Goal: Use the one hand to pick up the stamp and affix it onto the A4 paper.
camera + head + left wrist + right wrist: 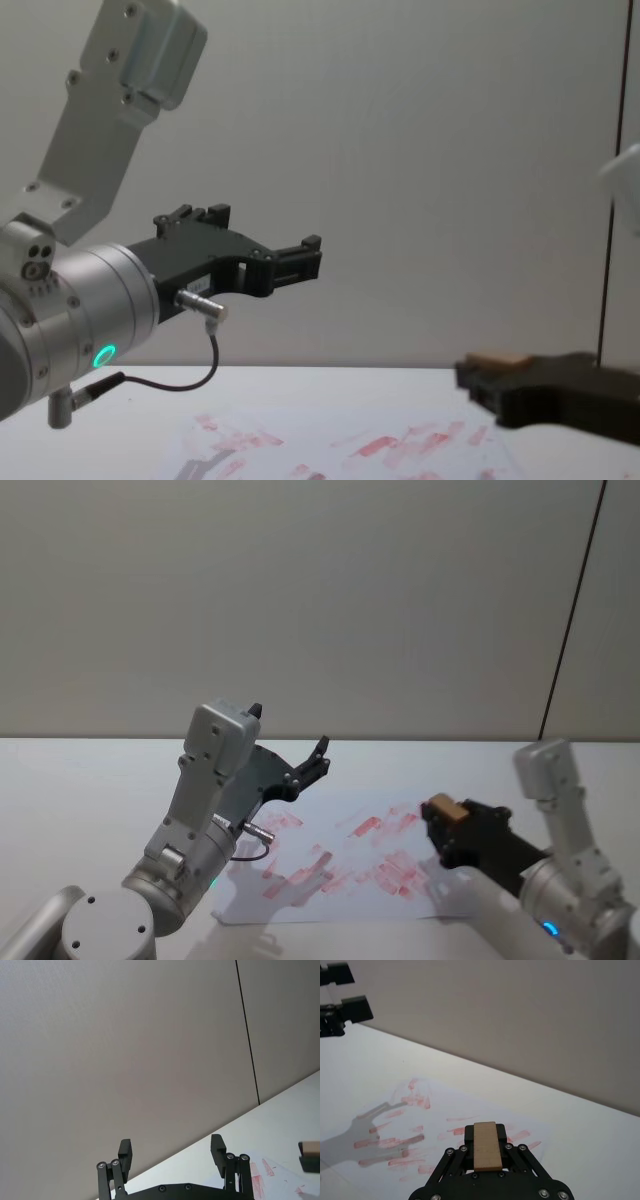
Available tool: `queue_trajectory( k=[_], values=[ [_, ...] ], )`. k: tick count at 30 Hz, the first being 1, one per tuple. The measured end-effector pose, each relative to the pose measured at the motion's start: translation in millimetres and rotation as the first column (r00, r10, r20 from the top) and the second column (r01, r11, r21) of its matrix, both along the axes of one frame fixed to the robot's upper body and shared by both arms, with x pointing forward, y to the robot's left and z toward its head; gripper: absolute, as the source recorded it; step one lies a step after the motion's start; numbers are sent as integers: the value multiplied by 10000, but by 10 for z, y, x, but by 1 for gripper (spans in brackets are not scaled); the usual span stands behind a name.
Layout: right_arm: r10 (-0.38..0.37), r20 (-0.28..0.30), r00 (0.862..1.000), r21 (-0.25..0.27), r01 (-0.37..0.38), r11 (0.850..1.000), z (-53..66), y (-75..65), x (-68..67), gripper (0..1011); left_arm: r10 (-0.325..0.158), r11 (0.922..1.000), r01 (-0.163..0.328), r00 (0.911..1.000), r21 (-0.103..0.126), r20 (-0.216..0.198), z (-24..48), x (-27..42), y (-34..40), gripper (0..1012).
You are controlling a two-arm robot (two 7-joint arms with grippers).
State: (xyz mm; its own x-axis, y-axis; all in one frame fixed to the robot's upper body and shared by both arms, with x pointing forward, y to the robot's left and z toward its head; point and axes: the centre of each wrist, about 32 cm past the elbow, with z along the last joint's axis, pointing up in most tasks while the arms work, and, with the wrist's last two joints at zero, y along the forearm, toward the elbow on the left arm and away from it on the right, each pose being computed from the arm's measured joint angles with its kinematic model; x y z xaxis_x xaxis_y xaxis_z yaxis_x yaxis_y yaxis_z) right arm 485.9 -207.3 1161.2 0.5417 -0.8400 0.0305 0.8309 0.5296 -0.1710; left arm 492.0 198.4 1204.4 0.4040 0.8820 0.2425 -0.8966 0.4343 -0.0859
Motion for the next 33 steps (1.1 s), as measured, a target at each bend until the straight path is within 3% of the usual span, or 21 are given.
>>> queue_trajectory(
  k=[13,33],
  values=[
    [589,-1193,9911,-1095,-721,9914,-111,261,93,219,0,10000,0,10000,0,0,0,0,0,1003],
    [438,-2074,9773,-1632,-787,9834,-209,426,155,220,0,10000,0,10000,0,0,0,0,0,1002]
  ],
)
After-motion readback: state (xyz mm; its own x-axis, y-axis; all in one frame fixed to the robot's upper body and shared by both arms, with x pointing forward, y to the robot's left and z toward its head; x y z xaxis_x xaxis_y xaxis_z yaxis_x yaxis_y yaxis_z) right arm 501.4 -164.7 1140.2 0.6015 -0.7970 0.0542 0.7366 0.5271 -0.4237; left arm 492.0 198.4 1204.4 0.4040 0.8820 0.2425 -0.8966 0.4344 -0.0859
